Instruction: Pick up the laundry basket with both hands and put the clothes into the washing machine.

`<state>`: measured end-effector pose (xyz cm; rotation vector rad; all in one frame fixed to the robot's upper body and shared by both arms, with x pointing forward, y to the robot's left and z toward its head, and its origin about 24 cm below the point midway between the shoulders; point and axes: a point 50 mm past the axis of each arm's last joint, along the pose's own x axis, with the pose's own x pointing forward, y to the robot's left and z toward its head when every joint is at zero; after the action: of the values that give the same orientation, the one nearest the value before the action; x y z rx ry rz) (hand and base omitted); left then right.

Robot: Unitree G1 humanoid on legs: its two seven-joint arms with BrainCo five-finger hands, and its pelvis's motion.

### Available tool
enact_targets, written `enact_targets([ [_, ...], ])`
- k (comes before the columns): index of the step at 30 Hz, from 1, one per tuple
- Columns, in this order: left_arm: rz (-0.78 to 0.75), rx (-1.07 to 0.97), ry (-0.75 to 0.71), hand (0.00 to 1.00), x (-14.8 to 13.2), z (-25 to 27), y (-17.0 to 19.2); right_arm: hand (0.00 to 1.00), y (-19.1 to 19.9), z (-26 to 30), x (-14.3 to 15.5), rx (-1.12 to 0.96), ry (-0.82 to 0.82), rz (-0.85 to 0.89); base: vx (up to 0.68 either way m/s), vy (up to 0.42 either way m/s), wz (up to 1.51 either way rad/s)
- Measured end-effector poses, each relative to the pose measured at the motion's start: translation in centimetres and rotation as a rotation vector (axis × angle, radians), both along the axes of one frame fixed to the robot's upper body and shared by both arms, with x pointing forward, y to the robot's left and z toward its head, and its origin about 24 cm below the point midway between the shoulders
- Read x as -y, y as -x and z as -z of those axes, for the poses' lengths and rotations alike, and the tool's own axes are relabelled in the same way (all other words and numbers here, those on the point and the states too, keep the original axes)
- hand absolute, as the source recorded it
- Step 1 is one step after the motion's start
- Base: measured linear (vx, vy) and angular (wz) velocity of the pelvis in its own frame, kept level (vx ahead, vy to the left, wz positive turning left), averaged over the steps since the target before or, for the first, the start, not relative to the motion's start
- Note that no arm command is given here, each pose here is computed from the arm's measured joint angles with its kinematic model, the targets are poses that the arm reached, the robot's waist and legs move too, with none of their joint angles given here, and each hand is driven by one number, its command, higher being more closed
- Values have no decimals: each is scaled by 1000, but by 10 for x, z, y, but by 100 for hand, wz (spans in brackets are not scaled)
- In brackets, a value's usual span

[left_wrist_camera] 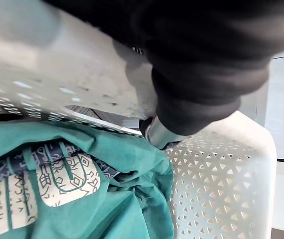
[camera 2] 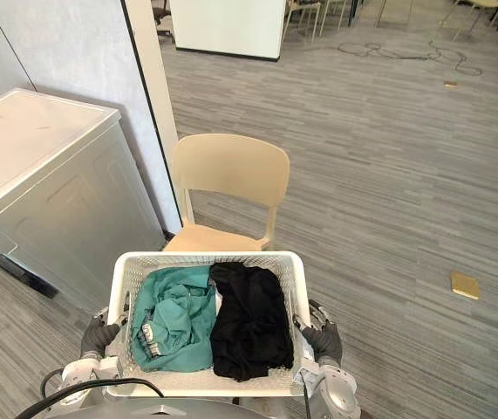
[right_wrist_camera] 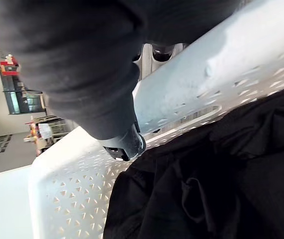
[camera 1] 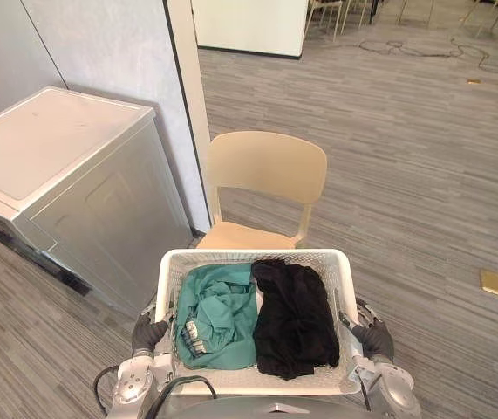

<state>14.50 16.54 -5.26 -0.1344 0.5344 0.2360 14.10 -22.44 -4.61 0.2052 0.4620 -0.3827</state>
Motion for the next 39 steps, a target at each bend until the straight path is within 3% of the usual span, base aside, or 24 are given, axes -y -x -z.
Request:
enact_targets([
  [7,19,63,-72,100,-15,-12,-20,100,-14,0,-14,42,-58,20,167,232,-38],
  [15,17,382,-114,100,-12,-75,-106,100,-102,-61,-6,324,30,-8,-127,90,-22],
  [20,28,502,-78,100,-9,-111,-156,100,-137,-109,-2,516,28,45,-157,60,-1],
  [25,21,602,-120,100,-18,-146,-176,100,-149,-140,-9,643,2,36,-81,-9,14],
  [32,29,806,-181,100,-21,-229,-214,100,-160,-214,-9,904,102,6,-48,-15,14],
  [39,83,826,-252,100,-14,-250,-228,100,-164,-237,4,955,154,36,22,-4,7],
])
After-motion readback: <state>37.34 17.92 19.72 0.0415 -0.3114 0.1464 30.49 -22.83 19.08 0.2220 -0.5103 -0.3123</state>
